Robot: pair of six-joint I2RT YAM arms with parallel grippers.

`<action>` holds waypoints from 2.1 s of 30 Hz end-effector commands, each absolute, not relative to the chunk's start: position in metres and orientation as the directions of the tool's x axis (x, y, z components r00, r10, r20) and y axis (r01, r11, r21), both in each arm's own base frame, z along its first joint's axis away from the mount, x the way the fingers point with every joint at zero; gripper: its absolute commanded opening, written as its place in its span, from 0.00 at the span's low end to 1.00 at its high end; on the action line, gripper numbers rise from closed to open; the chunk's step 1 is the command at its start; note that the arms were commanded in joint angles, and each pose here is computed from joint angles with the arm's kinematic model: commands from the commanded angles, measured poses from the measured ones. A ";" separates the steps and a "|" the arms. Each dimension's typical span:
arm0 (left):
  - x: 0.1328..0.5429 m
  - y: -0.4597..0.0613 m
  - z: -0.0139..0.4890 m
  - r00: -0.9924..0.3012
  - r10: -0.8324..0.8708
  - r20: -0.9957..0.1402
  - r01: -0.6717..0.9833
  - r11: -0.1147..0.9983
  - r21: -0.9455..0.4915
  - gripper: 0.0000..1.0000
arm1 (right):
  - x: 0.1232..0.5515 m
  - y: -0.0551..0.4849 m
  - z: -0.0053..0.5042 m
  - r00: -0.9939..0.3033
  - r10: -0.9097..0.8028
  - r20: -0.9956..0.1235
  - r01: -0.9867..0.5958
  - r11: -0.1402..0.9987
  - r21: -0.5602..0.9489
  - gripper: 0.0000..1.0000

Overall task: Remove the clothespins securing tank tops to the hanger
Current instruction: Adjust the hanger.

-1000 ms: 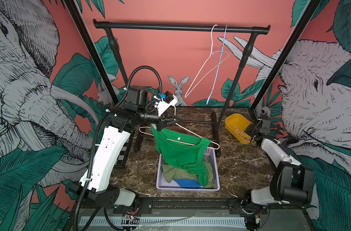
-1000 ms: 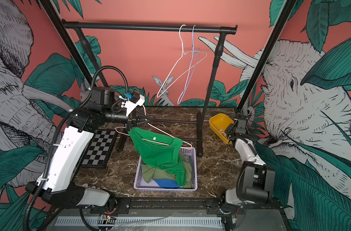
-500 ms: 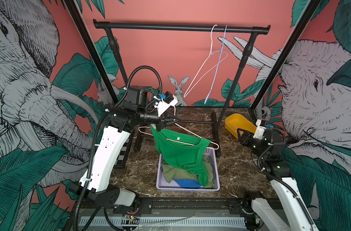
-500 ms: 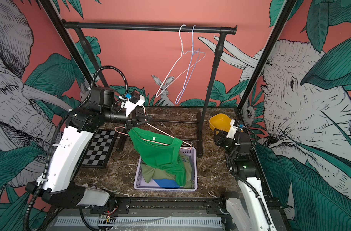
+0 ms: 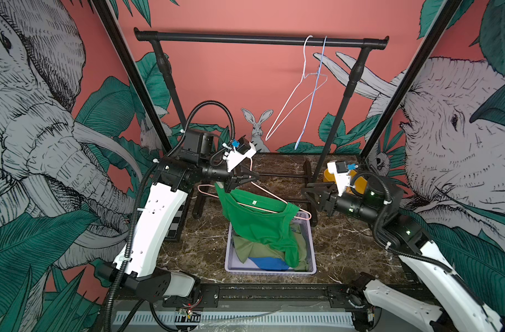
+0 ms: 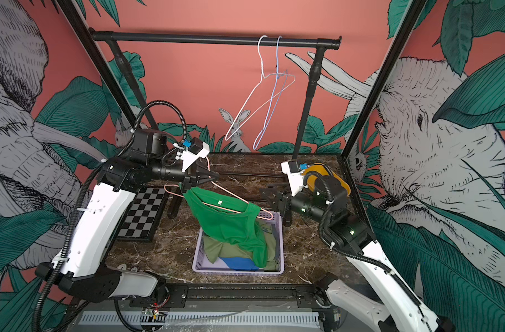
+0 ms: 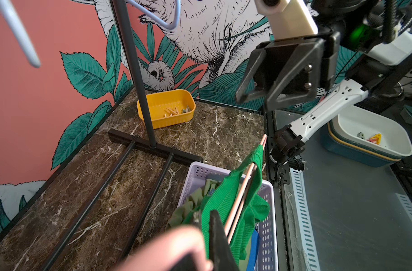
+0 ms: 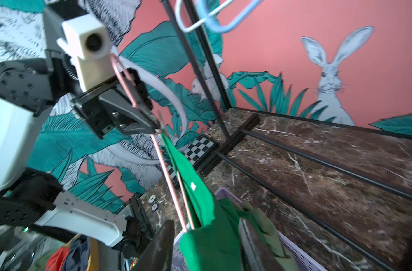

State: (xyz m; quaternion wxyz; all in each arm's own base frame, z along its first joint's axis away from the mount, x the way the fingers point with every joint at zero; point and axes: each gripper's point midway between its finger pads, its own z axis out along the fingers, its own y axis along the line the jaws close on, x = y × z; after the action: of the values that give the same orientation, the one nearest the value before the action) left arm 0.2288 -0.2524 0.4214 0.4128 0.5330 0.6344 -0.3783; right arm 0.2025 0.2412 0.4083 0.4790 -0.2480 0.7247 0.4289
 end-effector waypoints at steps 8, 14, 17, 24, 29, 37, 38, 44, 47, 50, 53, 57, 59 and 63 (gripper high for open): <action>0.220 -0.259 0.427 -0.108 0.321 -0.941 0.993 0.081 -0.086 0.06 | 0.192 0.315 0.426 -0.259 -0.098 -0.961 -0.897 0.394 0.202 0.45; 0.216 -0.262 0.432 -0.127 0.292 -0.948 0.992 0.049 -0.118 0.06 | 0.201 0.342 0.423 -0.238 -0.143 -0.961 -0.911 0.376 0.169 0.45; 0.213 -0.262 0.434 -0.132 0.283 -0.950 0.991 0.035 -0.127 0.06 | 0.205 0.349 0.425 -0.231 -0.149 -0.962 -0.915 0.369 0.162 0.45; 0.209 -0.263 0.438 -0.136 0.268 -0.954 0.990 0.014 -0.137 0.07 | 0.212 0.362 0.421 -0.225 -0.171 -0.959 -0.922 0.357 0.153 0.39; 0.208 -0.263 0.439 -0.135 0.264 -0.955 0.990 0.006 -0.138 0.07 | 0.216 0.364 0.415 -0.214 -0.180 -0.960 -0.923 0.359 0.139 0.22; 0.203 -0.263 0.443 -0.133 0.250 -0.959 0.990 -0.008 -0.139 0.11 | 0.225 0.362 0.411 -0.226 -0.157 -0.961 -0.918 0.366 0.156 0.00; 0.202 -0.262 0.444 -0.128 0.249 -0.960 0.991 -0.009 -0.135 0.12 | 0.227 0.361 0.410 -0.231 -0.151 -0.961 -0.916 0.368 0.163 0.00; 0.197 -0.259 0.449 -0.071 0.256 -0.964 0.997 -0.020 -0.079 0.52 | 0.233 0.350 0.411 -0.255 -0.106 -0.961 -0.909 0.365 0.201 0.00; 0.190 -0.254 0.455 0.002 0.276 -0.961 1.000 -0.020 -0.004 0.63 | 0.236 0.340 0.411 -0.267 -0.086 -0.960 -0.903 0.371 0.218 0.00; 0.182 -0.246 0.463 0.085 0.301 -0.950 0.996 -0.017 0.084 0.69 | 0.237 0.331 0.415 -0.272 -0.066 -0.960 -0.902 0.365 0.230 0.00; 0.173 -0.237 0.473 0.168 0.328 -0.930 0.985 -0.012 0.174 0.73 | 0.234 0.323 0.414 -0.270 -0.069 -0.960 -0.905 0.358 0.229 0.00; 0.167 -0.226 0.474 0.253 0.381 -0.889 0.962 -0.003 0.272 0.76 | 0.227 0.316 0.417 -0.271 -0.065 -0.960 -0.918 0.319 0.238 0.00; 0.167 -0.220 0.469 0.280 0.425 -0.861 0.951 0.000 0.310 0.76 | 0.224 0.312 0.418 -0.273 -0.065 -0.960 -0.922 0.303 0.241 0.00; 0.166 -0.209 0.459 0.321 0.484 -0.814 0.930 -0.001 0.366 0.77 | 0.211 0.307 0.422 -0.269 -0.069 -0.961 -0.936 0.256 0.243 0.00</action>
State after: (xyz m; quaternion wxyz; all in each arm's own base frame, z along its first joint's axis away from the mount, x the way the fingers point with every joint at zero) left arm 0.1720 -0.2217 0.4750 0.4812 0.6392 0.5301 -0.2808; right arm 0.2278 0.3099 0.3979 0.4465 -0.3684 0.6858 0.4412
